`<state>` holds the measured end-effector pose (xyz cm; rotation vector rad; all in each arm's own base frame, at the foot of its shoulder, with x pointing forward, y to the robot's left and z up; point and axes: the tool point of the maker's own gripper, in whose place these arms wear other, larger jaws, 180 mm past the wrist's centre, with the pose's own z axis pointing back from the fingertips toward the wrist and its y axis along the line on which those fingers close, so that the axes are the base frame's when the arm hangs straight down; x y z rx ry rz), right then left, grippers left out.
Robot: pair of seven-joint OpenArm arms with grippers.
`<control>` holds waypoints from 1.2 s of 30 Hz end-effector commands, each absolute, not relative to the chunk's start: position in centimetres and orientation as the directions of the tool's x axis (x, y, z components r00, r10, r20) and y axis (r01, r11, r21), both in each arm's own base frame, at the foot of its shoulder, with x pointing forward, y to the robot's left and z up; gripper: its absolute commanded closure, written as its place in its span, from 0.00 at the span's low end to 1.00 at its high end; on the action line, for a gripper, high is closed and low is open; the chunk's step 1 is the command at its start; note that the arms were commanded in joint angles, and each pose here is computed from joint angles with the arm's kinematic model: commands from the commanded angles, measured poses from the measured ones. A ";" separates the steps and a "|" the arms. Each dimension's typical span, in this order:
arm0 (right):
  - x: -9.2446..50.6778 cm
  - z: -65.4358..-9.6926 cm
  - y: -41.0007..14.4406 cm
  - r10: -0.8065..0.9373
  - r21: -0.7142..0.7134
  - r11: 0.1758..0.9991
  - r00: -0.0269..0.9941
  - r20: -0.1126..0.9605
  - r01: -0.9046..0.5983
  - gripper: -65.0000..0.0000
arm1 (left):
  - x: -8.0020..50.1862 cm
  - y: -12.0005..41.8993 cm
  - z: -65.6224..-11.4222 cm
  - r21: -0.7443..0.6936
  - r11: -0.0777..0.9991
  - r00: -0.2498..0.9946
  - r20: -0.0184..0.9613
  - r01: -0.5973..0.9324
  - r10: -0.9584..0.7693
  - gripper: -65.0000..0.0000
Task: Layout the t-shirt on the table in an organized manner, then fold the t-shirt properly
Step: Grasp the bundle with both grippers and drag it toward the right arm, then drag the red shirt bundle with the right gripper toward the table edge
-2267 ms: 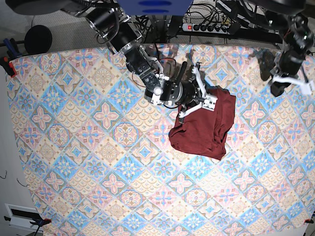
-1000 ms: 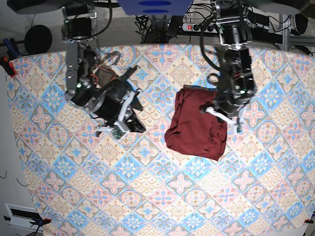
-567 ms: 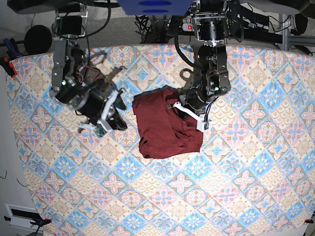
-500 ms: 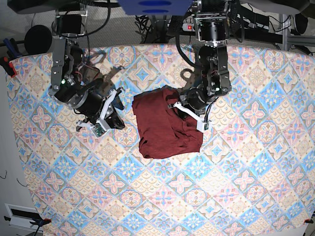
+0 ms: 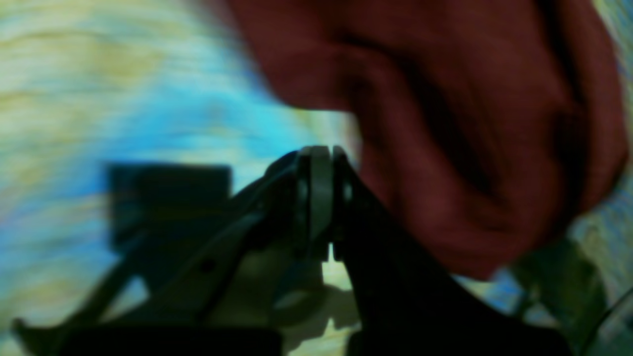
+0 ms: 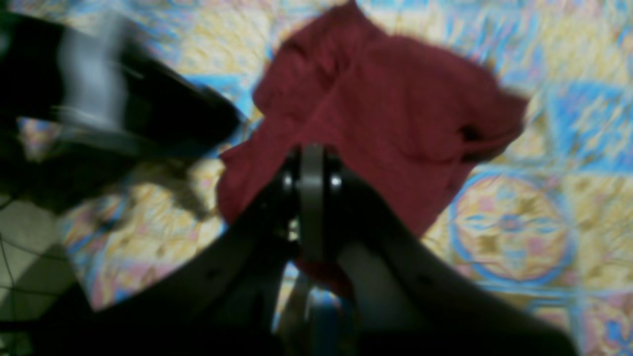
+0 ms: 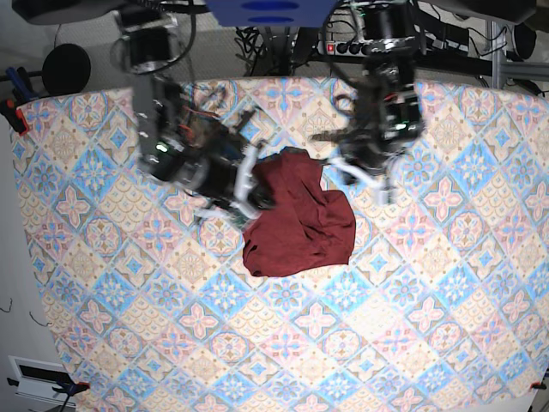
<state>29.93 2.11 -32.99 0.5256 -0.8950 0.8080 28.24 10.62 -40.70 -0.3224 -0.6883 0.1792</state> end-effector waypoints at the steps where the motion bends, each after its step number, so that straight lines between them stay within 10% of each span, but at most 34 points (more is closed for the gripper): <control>1: 31.3 -30.8 3.6 0.355 0.053 0.576 0.307 0.883 -0.816 1.00 | 28.9 11.9 -38.9 -0.336 0.941 0.714 0.647 -0.050 0.269 1.00; 14: 35.6 -30.9 11.6 0.308 0.179 0.506 0.371 0.876 -0.844 1.00 | 25.0 23.3 -37.5 -0.214 0.929 0.626 0.690 -0.301 0.362 1.00; 36: 39.3 -42.3 7.3 0.198 0.346 0.758 0.700 0.686 -0.553 1.00 | 24.7 24.2 -36.7 -0.314 0.890 0.568 0.686 -0.331 0.454 1.00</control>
